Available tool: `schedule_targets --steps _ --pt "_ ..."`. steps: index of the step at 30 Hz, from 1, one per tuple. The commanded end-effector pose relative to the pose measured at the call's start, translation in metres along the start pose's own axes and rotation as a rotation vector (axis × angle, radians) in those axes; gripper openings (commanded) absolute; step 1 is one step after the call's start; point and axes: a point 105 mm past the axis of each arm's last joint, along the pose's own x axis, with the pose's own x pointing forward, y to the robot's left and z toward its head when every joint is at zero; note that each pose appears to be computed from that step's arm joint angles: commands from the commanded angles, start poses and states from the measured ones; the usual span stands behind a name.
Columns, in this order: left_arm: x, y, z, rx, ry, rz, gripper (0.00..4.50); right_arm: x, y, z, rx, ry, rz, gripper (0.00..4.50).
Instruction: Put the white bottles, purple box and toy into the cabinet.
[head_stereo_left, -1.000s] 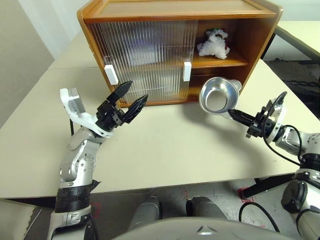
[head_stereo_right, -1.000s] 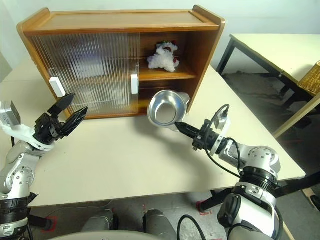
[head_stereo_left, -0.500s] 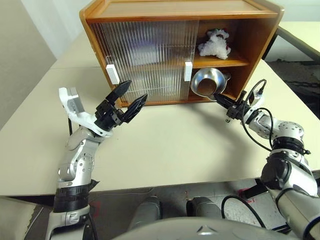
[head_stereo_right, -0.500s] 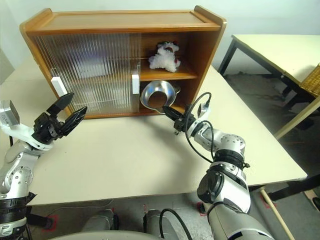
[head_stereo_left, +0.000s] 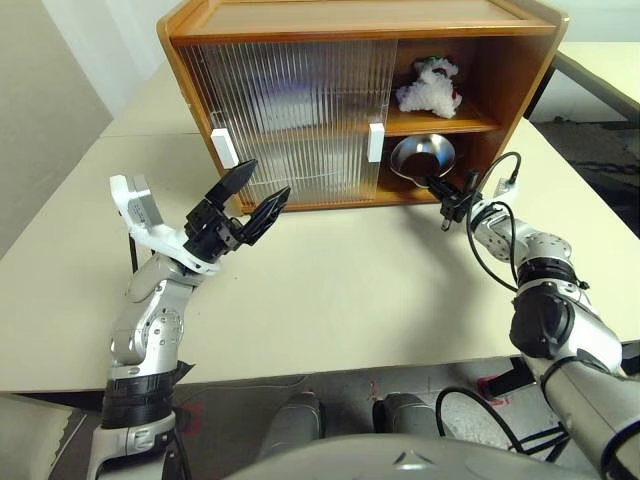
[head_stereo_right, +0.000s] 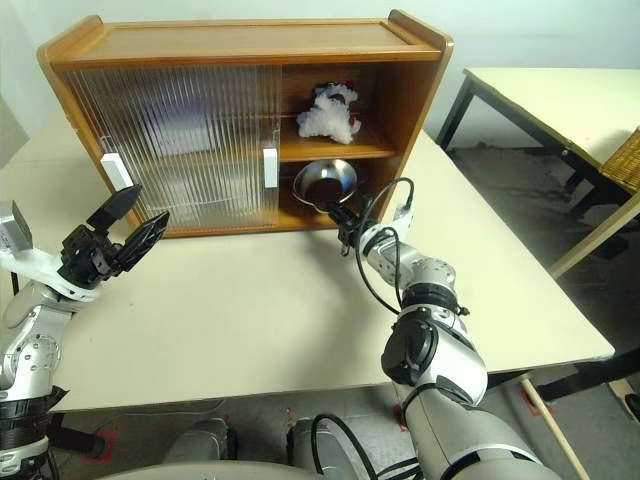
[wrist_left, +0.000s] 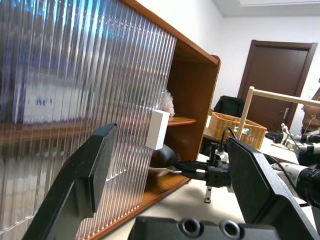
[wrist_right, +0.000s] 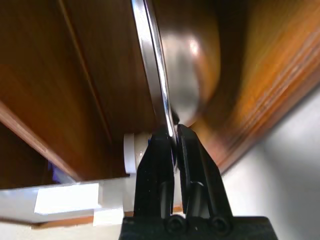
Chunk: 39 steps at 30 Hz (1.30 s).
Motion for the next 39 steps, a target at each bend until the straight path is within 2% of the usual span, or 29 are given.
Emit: schedule_targets --steps 1,10,18,25,28,31,37,39 --pt "-0.001 -0.001 0.001 0.01 0.016 -0.002 4.5 0.01 0.006 0.001 0.028 -0.05 0.002 0.01" --pt "-0.004 -0.001 0.004 0.02 0.02 0.007 4.5 0.025 0.003 -0.003 0.096 -0.142 -0.022 0.01" --pt "-0.006 0.0 0.007 0.027 0.025 0.014 4.5 0.026 -0.009 -0.006 0.108 -0.167 -0.068 0.01" --pt "-0.004 -0.001 0.005 0.02 0.027 0.009 4.5 0.021 -0.015 -0.002 0.096 -0.169 -0.067 2.33" --pt "-0.003 -0.001 0.004 0.016 0.025 0.004 4.5 0.018 -0.013 -0.001 0.068 -0.148 -0.043 3.5" --pt "-0.001 -0.001 0.003 0.01 0.023 -0.001 4.5 0.014 -0.005 -0.003 0.037 -0.078 0.011 4.45" --pt "0.0 -0.002 -0.001 -0.002 0.019 -0.011 4.5 0.0 0.009 -0.008 -0.028 0.064 0.099 4.45" --pt "0.001 -0.003 -0.002 -0.007 0.02 -0.014 4.5 -0.012 0.017 -0.023 -0.182 0.19 0.151 4.45"
